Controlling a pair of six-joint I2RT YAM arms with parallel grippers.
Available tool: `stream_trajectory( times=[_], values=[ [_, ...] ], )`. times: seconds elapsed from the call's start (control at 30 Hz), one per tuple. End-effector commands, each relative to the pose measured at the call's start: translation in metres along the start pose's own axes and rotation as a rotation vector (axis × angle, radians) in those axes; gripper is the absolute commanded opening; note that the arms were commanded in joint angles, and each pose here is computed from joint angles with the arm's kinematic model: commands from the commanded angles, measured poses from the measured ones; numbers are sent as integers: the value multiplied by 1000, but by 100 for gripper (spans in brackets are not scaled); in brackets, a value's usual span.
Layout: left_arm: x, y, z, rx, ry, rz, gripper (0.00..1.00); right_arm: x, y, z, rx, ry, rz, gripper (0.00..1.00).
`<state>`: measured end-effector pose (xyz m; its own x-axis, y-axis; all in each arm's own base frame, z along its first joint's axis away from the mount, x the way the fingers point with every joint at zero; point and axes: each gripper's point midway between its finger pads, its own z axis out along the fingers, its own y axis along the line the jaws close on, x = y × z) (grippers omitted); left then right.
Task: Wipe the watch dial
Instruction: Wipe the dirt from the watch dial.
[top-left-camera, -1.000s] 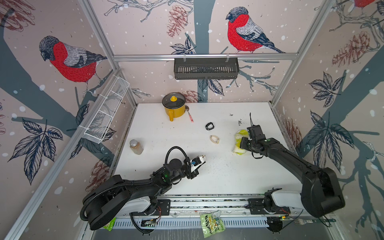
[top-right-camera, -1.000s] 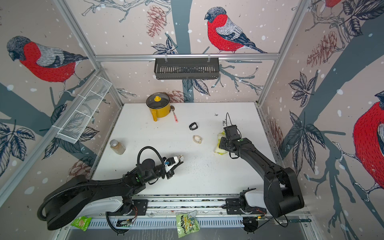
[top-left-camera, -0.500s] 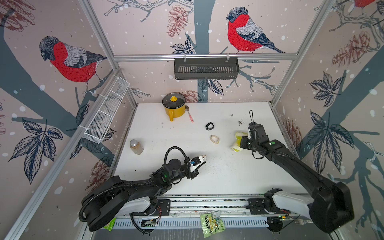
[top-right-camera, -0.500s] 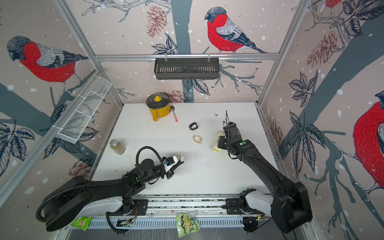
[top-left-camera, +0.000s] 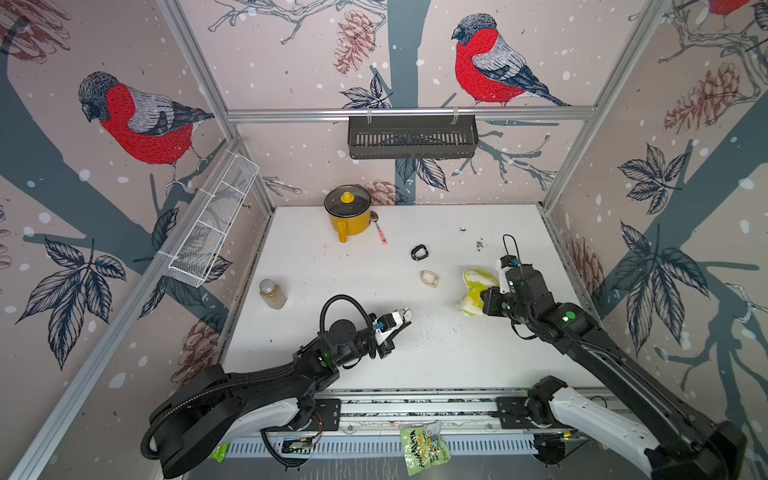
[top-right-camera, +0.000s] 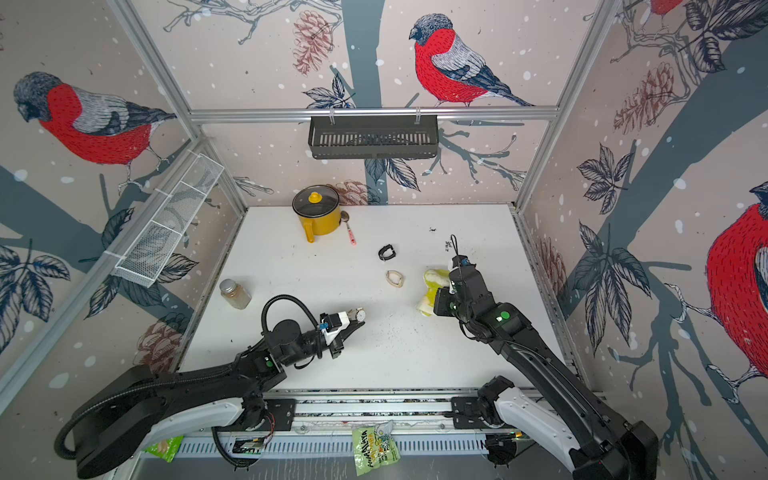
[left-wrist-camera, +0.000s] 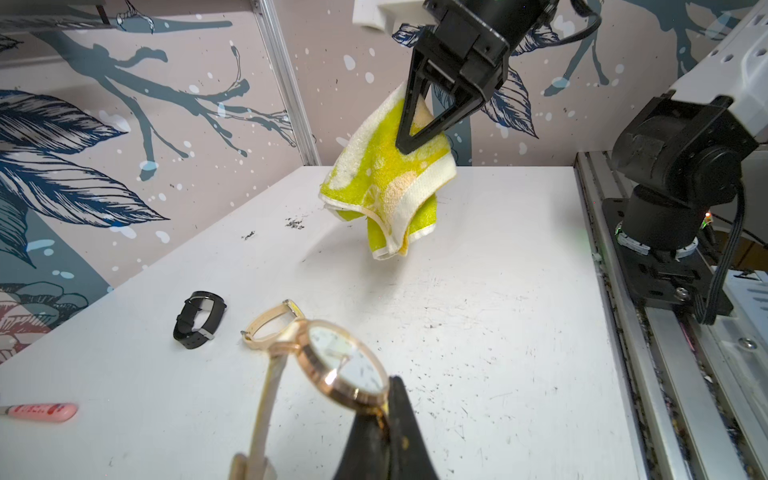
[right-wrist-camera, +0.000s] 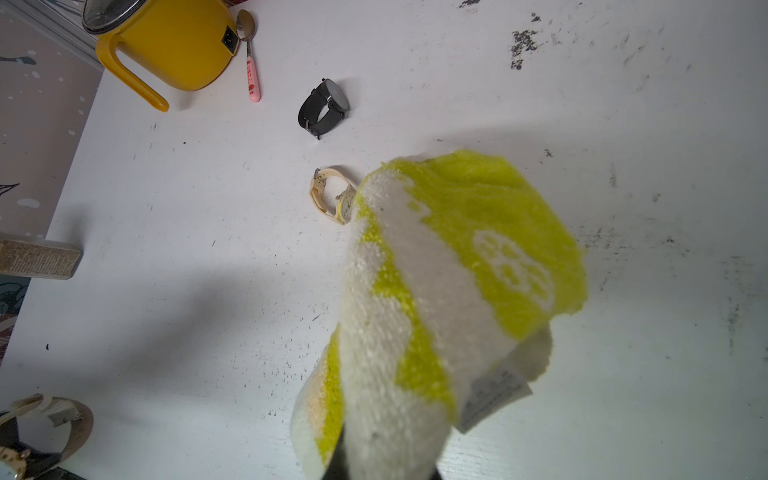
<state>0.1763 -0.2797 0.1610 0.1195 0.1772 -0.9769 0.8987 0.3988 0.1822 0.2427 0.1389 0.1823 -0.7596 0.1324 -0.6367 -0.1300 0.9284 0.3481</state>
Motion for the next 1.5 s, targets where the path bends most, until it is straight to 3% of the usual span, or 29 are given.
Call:
stream_trajectory(
  times=[0.0,0.33,0.47,0.7,0.93,1.2,1.37,1.47],
  values=[
    [-10,6,3,-24,-30,8,0,-2,7,-2,-36,-7,-13,6],
    [-3,32,17,-154,19,29,0,-7,52,-5,-261,16,-139,7],
    [0,34,23,-152,29,26,0,-9,59,-13,-300,4,-154,7],
    [10,32,39,-119,91,46,0,8,90,-27,-523,34,-183,9],
    [7,34,50,-109,82,54,0,13,104,-39,-564,44,-206,9],
    [-4,31,56,-73,61,52,0,20,124,-36,-534,54,-254,9],
    [-10,32,49,-83,55,65,0,27,120,-19,-428,90,-271,9],
    [-12,36,40,-116,48,74,0,13,98,-18,-276,47,-263,7]
  ],
)
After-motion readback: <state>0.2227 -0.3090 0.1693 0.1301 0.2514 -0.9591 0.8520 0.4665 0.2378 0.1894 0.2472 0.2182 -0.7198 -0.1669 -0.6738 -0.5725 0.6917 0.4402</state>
